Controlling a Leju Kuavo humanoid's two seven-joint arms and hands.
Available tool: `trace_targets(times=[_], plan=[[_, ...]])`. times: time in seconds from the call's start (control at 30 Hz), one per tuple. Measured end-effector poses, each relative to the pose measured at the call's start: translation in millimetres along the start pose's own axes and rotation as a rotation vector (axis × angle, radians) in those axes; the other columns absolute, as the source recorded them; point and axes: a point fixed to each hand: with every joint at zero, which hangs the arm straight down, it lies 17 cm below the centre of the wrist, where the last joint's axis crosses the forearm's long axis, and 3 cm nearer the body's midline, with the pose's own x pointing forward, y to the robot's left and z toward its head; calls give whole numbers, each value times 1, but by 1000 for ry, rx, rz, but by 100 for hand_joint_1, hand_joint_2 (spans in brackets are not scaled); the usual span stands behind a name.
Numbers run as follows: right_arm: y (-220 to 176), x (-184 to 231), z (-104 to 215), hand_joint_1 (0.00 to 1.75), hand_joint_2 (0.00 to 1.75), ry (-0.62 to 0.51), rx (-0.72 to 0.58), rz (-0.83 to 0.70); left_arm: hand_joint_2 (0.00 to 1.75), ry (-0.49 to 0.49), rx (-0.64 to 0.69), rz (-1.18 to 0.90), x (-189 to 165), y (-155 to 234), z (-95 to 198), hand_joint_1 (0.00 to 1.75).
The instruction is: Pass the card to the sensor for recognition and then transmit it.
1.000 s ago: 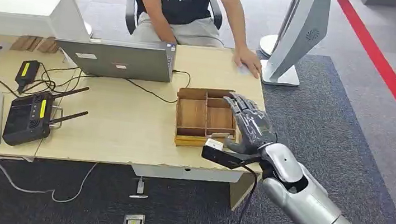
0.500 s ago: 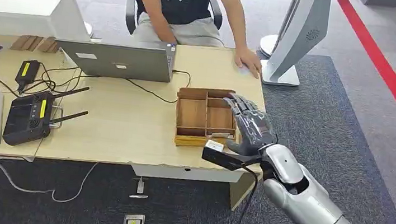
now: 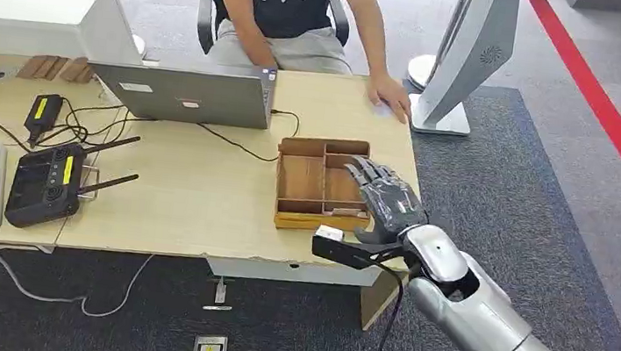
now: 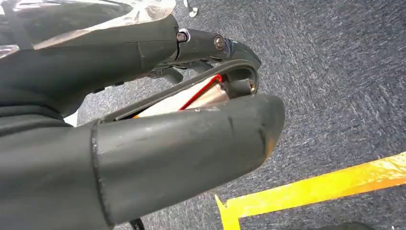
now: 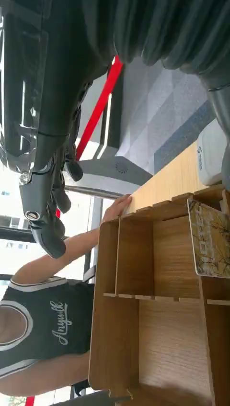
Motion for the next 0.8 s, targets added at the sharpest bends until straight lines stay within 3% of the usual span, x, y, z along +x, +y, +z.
trace_targets(times=[0.27, 0.43, 0.8], plan=[[2, 1, 0, 0, 175, 0, 6, 2, 0, 0, 0, 0, 0, 0, 0, 0], [35, 19, -19, 0, 175, -29, 132, -11, 0, 15, 16, 0, -1, 4, -1, 0], [53, 24, -29, 0, 175, -33, 172, -6, 0, 24, 19, 9, -3, 4, -1, 0]])
